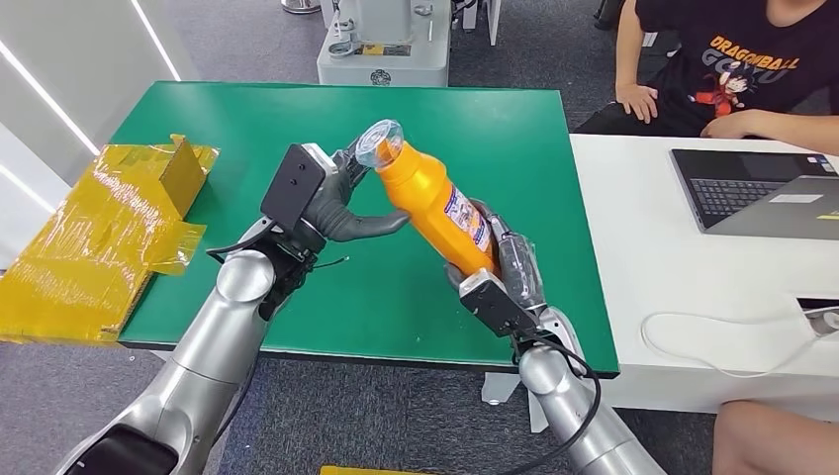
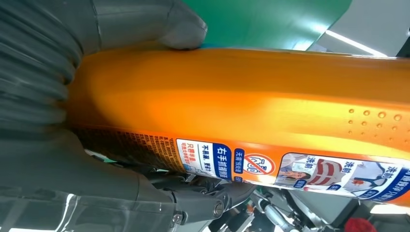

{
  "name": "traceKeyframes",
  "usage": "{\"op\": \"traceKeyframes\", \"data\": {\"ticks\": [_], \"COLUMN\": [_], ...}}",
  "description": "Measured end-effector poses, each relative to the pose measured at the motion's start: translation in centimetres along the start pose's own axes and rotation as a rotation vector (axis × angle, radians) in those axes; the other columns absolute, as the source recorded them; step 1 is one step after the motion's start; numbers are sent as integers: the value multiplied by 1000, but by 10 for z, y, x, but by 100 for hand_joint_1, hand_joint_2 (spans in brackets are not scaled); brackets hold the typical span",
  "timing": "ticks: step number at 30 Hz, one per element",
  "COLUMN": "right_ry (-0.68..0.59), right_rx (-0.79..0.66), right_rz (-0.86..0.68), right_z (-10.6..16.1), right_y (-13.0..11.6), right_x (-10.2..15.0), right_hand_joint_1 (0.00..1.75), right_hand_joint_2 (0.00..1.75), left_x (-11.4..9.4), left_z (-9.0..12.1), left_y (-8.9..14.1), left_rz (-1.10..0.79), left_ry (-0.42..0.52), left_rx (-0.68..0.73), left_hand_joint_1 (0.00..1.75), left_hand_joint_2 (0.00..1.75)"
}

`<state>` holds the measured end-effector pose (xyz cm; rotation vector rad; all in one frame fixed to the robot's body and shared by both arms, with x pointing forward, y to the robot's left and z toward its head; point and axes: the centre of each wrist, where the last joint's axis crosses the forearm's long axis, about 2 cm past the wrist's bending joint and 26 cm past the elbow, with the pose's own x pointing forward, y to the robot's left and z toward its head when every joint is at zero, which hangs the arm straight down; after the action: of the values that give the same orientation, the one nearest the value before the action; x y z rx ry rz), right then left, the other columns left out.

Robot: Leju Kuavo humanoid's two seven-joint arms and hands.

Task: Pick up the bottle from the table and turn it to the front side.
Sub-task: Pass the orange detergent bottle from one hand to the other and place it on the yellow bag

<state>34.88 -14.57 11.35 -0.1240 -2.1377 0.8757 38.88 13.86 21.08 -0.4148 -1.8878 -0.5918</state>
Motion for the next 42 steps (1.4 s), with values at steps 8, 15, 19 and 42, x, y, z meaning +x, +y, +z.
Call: {"op": "traceKeyframes", "data": {"ticks": [8, 15, 19, 42], "right_ry": [8, -14, -21, -12], "right_rx": [-20, -109, -150, -220], "right_rz": [60, 173, 204, 64], "right_z": [6, 6, 4, -38], "right_y": [-2, -10, -15, 1], "right_x": [-9, -14, -15, 7], "right_hand_joint_1": [175, 175, 175, 175], "right_hand_joint_2": [175, 175, 175, 175], "left_x": [-3, -3, -2, 14], "left_z": [-2, -3, -5, -24], "left_y": [-4, -15, -22, -55], "left_rz": [83, 194, 240, 187], "left_ry": [50, 82, 88, -82], "left_rx": [-67, -131, -132, 260], "left_hand_joint_1": [0, 0, 0, 0], "left_hand_joint_2": [175, 175, 175, 175]}}
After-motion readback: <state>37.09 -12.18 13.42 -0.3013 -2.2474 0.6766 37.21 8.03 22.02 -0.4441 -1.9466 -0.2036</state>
